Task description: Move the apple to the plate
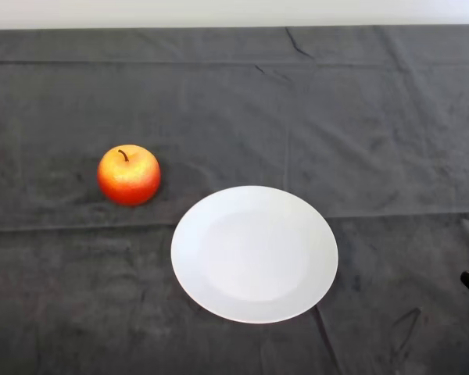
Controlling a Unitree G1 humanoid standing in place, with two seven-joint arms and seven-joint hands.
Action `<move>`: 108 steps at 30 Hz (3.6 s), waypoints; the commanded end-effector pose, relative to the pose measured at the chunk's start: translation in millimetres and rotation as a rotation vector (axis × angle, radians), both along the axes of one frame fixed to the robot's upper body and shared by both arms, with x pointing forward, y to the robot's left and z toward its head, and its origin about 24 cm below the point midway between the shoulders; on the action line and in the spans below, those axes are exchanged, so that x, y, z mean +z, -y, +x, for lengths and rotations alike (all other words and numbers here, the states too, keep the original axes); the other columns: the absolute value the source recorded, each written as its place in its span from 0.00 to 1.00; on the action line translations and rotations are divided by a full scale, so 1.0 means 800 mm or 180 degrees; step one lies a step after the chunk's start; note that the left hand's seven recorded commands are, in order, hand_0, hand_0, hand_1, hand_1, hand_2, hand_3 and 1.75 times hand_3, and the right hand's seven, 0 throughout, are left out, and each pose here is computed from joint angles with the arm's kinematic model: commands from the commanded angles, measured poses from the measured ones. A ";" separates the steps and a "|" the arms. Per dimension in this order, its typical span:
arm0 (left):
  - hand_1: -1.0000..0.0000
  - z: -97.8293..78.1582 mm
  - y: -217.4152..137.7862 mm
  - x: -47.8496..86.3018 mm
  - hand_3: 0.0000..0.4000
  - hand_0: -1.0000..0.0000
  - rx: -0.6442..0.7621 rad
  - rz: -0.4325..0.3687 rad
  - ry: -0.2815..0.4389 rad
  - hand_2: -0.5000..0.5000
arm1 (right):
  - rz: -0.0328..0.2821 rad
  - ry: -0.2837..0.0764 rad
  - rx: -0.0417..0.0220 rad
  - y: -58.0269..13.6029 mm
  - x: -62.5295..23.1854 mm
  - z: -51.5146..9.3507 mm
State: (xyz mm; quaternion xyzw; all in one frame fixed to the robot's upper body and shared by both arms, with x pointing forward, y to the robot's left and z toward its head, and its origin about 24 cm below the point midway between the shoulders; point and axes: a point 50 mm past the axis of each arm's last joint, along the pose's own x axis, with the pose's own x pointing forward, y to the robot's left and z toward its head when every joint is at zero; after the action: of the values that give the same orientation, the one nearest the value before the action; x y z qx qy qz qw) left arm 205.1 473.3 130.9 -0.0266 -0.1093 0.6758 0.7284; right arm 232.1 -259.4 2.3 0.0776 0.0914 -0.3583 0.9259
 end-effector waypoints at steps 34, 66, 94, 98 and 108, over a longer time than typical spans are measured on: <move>1.00 0.102 0.074 -0.002 0.00 1.00 -0.0998 0.0174 -0.0536 0.50 | 0.0137 -0.0208 0.0003 -0.0042 -0.019 -0.0087; 1.00 0.175 0.203 -0.006 0.00 1.00 -0.2361 0.1041 -0.1068 0.50 | 0.0136 -0.0208 0.0005 -0.0041 -0.019 -0.0088; 1.00 0.189 0.340 -0.050 0.00 1.00 -0.3629 0.1267 -0.1639 0.50 | 0.0134 -0.0209 0.0011 -0.0040 -0.019 -0.0088; 1.00 0.189 0.348 -0.057 0.00 1.00 -0.3755 0.1291 -0.1775 0.50 | 0.0134 -0.0209 0.0012 -0.0040 -0.019 -0.0089; 1.00 0.189 0.353 -0.074 0.00 1.00 -0.3937 0.1348 -0.2095 0.50 | 0.0134 -0.0210 0.0013 -0.0039 -0.019 -0.0089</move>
State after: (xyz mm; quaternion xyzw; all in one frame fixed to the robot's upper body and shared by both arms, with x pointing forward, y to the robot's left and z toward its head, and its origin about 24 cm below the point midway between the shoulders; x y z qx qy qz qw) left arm 361.3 186.5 84.1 0.2344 0.0004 0.0852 0.9684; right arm 233.7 -261.0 8.1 0.0738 0.0711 -0.3530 0.9300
